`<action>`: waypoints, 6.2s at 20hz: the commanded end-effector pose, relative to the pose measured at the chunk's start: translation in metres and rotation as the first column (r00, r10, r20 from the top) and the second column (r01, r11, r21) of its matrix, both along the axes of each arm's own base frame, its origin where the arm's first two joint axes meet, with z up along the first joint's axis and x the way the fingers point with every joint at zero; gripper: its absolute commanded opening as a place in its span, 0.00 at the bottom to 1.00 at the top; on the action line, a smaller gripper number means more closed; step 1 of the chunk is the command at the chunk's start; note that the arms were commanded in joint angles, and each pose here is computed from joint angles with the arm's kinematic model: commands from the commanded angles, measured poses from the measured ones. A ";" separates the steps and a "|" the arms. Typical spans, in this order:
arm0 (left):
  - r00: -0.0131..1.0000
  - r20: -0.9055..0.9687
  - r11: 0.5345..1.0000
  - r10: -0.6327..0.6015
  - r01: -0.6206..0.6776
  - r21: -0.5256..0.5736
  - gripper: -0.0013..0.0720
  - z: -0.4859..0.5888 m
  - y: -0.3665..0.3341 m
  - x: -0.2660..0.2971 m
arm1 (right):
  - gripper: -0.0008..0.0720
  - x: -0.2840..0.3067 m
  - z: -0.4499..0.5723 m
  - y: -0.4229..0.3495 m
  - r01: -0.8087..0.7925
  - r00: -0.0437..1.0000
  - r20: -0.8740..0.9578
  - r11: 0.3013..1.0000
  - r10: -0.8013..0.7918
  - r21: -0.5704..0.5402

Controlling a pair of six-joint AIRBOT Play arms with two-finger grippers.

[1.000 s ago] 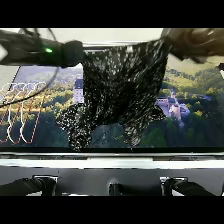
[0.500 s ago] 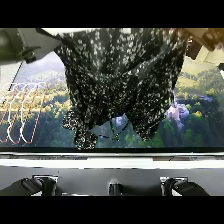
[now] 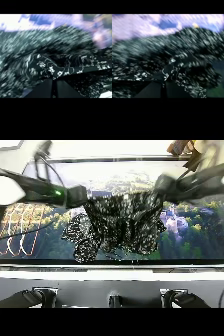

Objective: Fold the clothes and pants, and hang the long-sleeved shirts on hangers.

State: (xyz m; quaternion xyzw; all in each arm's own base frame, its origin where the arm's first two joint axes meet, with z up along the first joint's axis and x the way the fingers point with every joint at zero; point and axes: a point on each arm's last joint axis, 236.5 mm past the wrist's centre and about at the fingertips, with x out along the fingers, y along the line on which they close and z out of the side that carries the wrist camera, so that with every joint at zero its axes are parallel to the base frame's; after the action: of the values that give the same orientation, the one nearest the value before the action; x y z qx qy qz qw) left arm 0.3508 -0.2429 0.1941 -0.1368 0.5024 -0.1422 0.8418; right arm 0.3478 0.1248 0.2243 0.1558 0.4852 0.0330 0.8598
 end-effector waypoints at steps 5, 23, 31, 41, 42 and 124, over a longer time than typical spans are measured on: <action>0.977 -0.211 0.994 -0.022 0.044 0.100 0.05 -0.105 -0.017 -0.014 | 0.05 -0.035 -0.150 0.036 0.063 0.979 -0.179 0.979 -0.098 -0.192; 0.993 -0.107 0.996 0.058 -0.051 0.070 0.88 -0.105 0.053 0.025 | 0.05 -0.021 -0.172 0.051 0.081 0.990 -0.099 0.980 -0.101 -0.183; 0.978 -0.050 0.931 0.203 -0.177 0.318 0.88 -0.081 0.284 -0.005 | 0.05 -0.022 -0.173 0.053 0.044 0.992 -0.106 0.980 -0.065 -0.193; 0.960 -0.160 0.926 0.228 -0.164 0.339 0.88 -0.166 0.384 -0.063 | 0.05 -0.020 -0.171 0.055 0.037 0.994 -0.094 0.982 -0.055 -0.186; 0.958 -0.163 0.930 0.237 -0.175 0.323 0.88 -0.176 0.389 -0.069 | 0.05 -0.020 -0.172 0.055 0.037 0.994 -0.094 0.982 -0.055 -0.187; 0.575 0.201 0.608 -0.793 0.727 0.320 0.05 -0.110 0.119 -0.160 | 0.05 -0.021 -0.172 0.015 0.159 0.978 -0.079 0.937 -0.193 -0.311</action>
State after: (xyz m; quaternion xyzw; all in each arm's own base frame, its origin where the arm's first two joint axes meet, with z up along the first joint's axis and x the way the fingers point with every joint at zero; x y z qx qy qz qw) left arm 0.1969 -0.1249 0.0837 0.1975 0.3762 -0.4584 0.7806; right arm 0.3269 0.1412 0.0539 0.0666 0.5149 -0.1222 0.8459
